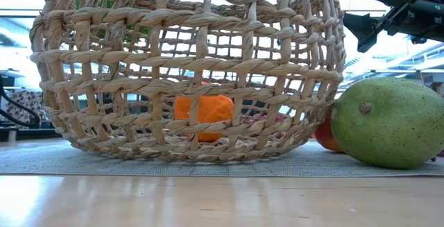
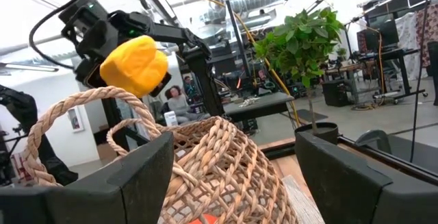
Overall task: Build produce basket
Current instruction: Put the yellow bell pepper into the brown basket, then put the green pear into the brown basket
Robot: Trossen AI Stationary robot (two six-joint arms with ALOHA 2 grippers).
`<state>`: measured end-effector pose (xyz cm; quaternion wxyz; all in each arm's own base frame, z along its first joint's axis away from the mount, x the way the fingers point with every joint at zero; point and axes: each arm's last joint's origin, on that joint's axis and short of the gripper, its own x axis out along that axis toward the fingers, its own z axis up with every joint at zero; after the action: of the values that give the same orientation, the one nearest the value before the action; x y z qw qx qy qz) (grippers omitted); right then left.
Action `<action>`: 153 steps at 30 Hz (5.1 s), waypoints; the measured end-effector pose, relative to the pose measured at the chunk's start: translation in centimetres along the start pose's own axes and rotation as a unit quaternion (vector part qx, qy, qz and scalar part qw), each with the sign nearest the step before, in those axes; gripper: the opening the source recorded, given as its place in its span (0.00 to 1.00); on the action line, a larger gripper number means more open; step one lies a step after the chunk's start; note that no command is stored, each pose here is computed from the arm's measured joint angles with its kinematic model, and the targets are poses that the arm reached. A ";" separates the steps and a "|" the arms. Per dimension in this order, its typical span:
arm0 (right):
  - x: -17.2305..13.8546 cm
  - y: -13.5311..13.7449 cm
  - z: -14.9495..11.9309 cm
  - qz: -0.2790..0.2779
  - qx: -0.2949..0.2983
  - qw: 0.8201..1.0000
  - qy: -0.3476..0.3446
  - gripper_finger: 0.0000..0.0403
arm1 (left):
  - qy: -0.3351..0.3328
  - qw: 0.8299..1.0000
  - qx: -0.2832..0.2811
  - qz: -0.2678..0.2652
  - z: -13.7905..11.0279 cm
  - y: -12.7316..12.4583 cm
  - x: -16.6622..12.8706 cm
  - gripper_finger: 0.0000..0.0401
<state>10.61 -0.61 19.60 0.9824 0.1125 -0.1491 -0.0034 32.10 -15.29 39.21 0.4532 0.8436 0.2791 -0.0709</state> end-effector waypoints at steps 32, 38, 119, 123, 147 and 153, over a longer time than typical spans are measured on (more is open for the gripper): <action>0.0 0.0 0.0 0.000 0.000 1.000 0.000 0.77 | -0.152 0.840 -0.510 -0.104 0.6 -0.8 1.7 0.73; 0.0 0.0 0.0 0.000 0.000 1.000 0.000 0.77 | -0.180 0.722 -0.634 -0.210 -0.8 -2.0 3.6 0.73; 0.0 0.0 0.0 0.000 0.000 1.000 0.000 0.77 | -0.064 0.555 -0.813 -0.163 -11.6 -3.3 2.2 0.97; 0.0 0.0 0.0 0.000 0.000 1.000 0.000 0.77 | -0.087 0.541 -0.828 -0.123 -12.5 -4.6 0.0 0.97; 0.0 0.0 0.0 0.000 0.000 1.000 0.000 0.77 | -0.192 0.401 -0.885 0.139 -12.2 -20.1 -9.4 0.97; 0.0 0.0 0.0 0.000 0.000 1.000 0.000 0.77 | -0.222 0.376 -0.881 0.183 -10.7 -22.7 -9.1 0.97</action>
<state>10.61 -0.61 19.60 0.9824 0.1125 -0.1491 -0.0034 10.95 -0.52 32.29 0.9883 -0.0470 -0.0881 0.1150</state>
